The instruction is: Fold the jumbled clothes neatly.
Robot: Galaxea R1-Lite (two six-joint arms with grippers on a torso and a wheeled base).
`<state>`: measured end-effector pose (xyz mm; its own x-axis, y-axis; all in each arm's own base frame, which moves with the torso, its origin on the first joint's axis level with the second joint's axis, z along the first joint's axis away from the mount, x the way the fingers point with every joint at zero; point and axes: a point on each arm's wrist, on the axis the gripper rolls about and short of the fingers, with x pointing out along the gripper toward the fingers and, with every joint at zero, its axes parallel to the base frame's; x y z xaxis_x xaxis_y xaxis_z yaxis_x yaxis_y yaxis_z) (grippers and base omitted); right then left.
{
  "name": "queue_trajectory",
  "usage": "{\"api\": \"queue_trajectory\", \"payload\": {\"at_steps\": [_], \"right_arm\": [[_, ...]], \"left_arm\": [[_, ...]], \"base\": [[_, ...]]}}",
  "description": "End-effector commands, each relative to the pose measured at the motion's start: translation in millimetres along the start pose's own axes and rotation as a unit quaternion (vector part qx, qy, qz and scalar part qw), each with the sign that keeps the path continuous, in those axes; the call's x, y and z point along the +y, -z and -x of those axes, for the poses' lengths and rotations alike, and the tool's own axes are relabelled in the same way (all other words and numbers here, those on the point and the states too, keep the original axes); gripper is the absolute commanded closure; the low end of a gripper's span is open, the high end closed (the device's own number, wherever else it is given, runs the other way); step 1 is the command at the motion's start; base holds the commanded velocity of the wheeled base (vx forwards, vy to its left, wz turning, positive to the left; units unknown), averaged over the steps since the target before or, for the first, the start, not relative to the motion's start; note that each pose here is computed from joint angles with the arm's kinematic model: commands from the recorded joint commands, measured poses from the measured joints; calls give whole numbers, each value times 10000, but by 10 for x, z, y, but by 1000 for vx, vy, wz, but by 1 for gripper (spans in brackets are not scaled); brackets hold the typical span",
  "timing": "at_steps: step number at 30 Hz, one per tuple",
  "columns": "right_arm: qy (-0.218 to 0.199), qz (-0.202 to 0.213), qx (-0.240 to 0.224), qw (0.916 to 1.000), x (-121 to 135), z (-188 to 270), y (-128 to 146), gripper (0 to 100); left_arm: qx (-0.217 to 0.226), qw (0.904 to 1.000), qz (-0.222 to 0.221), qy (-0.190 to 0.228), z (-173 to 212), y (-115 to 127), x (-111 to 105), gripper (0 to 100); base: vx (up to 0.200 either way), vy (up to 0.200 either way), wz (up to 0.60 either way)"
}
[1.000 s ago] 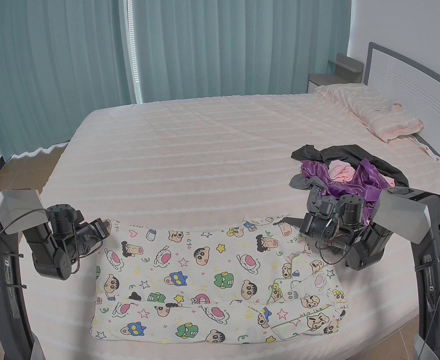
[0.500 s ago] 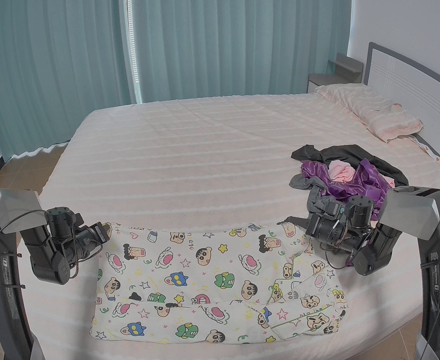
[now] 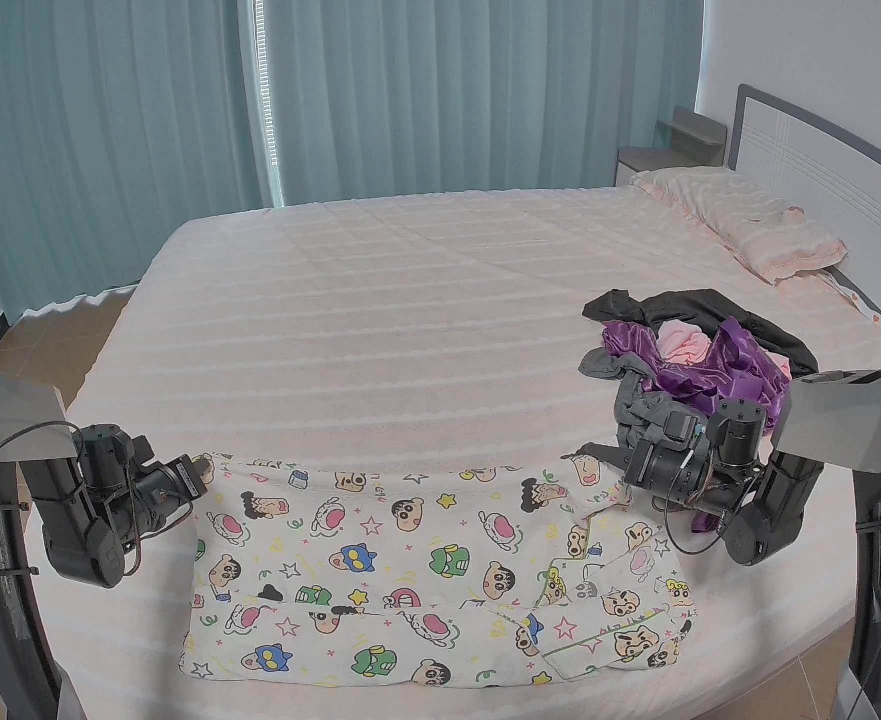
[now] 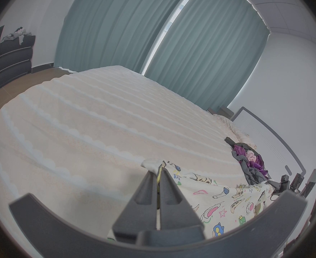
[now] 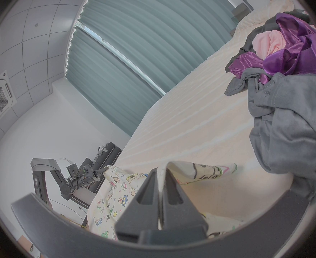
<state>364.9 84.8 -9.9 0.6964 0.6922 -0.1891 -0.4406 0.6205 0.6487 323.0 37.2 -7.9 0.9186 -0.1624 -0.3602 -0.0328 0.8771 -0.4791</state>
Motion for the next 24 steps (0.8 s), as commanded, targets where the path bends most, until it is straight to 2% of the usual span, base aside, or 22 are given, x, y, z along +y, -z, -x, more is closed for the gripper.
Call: {"api": "queue_trajectory", "payload": {"at_steps": [1,7,11,13,24], "right_arm": [[68,81,100,9999,20,100,79,100],[135,218,271,9993,45,250,228,100],[203,367,402,9983,47,309,294,100],[256,471,547,9971,52,375,363,100],[285,635,918,9933,112,583,495,100]], "left_arm": [[92,9999,25,-73,111,70,19,100],[151,9998,20,-98,241,156,24,100],[384,9991,-136,-82,343,235,67,100],[642,9976,-256,-35,460,302,112,100],[1085,9938,-232,-85,685,433,172,100]], "base": [[0,0,0],[0,0,0],[0,0,0],[0,0,0],[0,0,0]]}}
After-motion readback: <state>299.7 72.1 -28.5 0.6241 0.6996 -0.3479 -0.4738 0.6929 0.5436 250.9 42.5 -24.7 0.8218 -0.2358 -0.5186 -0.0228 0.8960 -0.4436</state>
